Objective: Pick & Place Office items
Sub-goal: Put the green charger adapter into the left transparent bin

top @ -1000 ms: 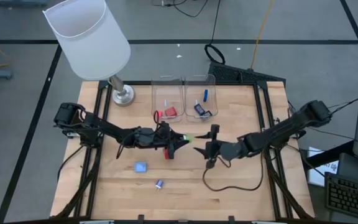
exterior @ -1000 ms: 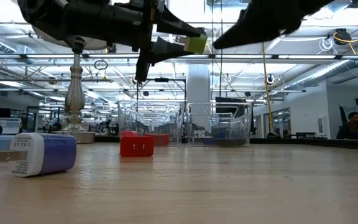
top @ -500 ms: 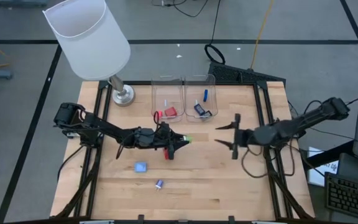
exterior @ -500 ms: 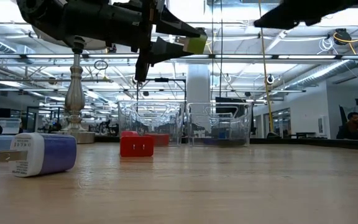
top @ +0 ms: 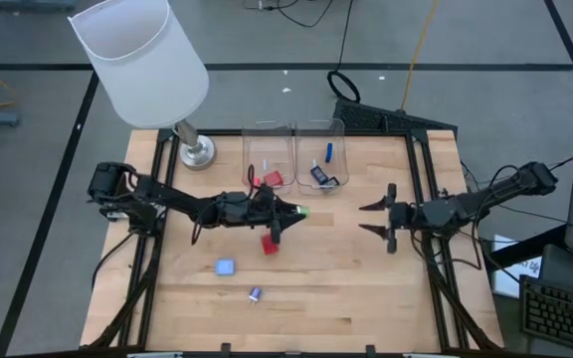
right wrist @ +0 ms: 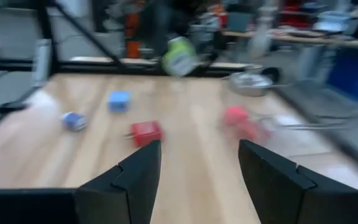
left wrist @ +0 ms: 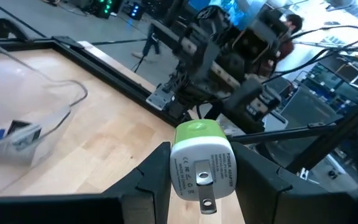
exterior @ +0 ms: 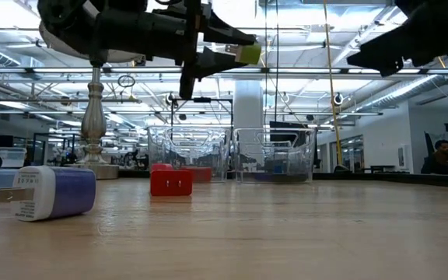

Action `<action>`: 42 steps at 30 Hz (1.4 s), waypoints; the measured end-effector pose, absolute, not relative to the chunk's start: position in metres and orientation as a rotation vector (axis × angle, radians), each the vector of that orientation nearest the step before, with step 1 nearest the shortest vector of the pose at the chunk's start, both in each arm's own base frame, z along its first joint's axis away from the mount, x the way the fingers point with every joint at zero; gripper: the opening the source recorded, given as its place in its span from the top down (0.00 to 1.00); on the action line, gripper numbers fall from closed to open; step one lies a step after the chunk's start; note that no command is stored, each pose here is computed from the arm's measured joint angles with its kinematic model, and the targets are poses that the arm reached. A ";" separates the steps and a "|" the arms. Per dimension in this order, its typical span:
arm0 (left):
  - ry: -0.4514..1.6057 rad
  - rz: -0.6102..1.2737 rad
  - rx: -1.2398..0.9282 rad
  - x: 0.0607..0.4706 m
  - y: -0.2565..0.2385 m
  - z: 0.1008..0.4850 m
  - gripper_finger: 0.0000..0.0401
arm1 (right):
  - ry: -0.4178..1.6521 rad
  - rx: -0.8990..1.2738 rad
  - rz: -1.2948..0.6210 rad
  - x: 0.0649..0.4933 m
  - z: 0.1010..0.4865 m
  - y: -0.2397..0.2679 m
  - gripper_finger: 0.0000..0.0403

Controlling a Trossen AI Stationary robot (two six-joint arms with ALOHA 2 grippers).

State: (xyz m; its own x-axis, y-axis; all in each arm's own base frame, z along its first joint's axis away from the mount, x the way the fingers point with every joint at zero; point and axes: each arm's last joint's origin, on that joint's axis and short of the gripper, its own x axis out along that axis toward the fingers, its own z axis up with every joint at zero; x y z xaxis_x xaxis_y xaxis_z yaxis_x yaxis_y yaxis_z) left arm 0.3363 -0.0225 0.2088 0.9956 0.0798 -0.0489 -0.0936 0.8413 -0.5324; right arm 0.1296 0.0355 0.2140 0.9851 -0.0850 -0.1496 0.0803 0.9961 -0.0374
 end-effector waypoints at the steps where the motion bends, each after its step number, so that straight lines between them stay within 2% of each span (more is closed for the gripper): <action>1: 0.025 0.081 -0.560 0.337 -0.020 0.210 0.66 | 0.154 -0.029 -0.051 0.129 0.211 0.036 0.48; 13: 0.005 0.069 -0.514 0.341 -0.010 0.217 0.66 | 0.093 0.074 0.059 0.123 0.188 0.037 0.49; 29: 0.012 0.041 -0.496 0.341 -0.020 0.217 0.66 | 0.039 0.044 0.153 0.116 0.192 0.037 0.48; 42: -0.025 0.013 -0.447 0.340 -0.029 0.221 0.66 | 0.047 0.025 0.152 0.107 0.191 0.034 0.48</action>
State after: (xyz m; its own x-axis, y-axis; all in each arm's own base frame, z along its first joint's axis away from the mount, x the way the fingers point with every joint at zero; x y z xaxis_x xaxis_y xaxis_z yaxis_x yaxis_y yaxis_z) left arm 0.3404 -0.0294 0.2212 0.9996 0.0180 0.0218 -0.0068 0.9016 -0.4326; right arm 0.1071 0.0339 0.1912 0.9873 0.1524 -0.0451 -0.1512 0.9881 0.0280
